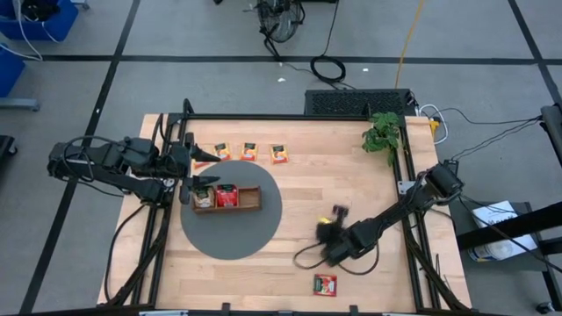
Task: Pick & Place Tea
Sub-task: Put the red tea bag into the middle section of the wooden organizer
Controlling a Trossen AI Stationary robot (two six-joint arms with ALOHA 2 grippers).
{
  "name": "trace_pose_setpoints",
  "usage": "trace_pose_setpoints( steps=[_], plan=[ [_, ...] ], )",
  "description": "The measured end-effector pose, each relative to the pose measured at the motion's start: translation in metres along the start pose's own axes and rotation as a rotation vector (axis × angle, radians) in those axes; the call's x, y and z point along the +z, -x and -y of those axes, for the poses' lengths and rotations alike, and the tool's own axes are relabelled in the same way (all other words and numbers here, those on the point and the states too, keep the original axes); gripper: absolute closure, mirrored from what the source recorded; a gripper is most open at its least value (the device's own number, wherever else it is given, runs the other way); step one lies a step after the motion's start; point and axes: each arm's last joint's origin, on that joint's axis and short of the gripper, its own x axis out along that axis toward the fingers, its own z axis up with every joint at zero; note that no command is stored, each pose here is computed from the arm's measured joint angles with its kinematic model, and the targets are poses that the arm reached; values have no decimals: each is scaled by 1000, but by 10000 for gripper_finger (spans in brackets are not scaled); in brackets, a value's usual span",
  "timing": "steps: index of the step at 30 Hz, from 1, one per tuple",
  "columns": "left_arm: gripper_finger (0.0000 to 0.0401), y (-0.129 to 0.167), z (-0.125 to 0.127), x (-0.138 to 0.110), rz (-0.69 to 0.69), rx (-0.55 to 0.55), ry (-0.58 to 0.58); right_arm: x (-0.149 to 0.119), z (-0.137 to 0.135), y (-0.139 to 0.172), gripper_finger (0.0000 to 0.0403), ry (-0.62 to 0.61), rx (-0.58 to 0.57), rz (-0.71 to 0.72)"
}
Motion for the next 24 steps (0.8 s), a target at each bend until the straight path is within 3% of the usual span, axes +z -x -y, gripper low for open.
trace_pose_setpoints(
  steps=[1, 5, 10, 18, 24],
  plan=[
    [153, 0, 0, 0, 1, 0, 0, -1, 6, 2, 402, 49, -87, 33],
    [153, 0, 0, 0, -2, 0, 0, 27, 11, 16, 403, 17, -225, 316],
    [153, -1, 0, 3, 30, -1, 6, 61, 12, 9, 403, 94, -316, 494],
    [153, -1, 1, 11, 104, -13, 28, 107, 37, -21, 403, 132, -284, 652],
    [153, -23, 5, 3, 20, -13, 20, 120, 56, -39, 403, 148, -270, 701]
  ],
)
